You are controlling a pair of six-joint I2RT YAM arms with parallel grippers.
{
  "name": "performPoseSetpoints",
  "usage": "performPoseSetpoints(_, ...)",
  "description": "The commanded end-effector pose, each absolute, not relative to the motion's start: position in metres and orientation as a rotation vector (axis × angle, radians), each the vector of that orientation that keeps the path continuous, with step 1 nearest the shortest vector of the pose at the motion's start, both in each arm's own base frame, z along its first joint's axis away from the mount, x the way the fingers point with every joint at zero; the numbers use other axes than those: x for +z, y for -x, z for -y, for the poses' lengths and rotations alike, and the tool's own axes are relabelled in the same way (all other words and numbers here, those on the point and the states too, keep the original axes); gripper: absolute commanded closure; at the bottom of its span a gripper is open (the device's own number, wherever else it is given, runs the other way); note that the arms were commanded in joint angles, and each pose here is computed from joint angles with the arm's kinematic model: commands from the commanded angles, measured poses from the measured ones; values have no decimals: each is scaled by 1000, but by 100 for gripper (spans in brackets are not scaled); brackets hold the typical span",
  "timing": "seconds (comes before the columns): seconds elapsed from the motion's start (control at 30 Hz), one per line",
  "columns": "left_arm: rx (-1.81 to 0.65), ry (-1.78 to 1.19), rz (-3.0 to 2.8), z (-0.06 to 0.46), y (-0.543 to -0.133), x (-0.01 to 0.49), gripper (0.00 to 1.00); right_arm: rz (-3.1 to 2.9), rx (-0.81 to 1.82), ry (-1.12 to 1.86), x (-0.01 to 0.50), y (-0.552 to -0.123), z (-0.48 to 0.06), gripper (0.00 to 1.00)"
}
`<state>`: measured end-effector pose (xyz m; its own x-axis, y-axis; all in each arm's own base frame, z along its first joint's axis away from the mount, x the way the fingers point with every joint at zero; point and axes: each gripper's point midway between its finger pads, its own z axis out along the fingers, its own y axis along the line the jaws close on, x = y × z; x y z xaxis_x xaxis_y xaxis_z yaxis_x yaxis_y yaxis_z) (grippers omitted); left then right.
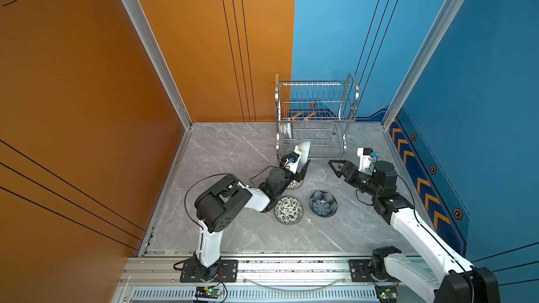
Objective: Load bowls into a dish rack
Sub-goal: Place the bowl in the dish rack.
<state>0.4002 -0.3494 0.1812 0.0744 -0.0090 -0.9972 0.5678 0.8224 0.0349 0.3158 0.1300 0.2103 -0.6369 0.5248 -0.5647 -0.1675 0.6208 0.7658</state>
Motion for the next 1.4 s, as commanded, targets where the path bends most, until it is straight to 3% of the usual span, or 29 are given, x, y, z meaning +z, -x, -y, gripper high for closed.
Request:
performPoseSetpoints(0.0, -400, -396, -1371, 347, -421, 206, 50, -2062, 1049, -271, 200, -304, -129, 0)
performPoseSetpoints(0.4, -317, -347, -1383, 367, -470, 205, 50, -2083, 1079, -223, 202, -280, -139, 0)
performPoseSetpoints(1.37, -290, -237, -1463, 385, -556, 183, 50, -2041, 1146, -242, 211, -283, -126, 0)
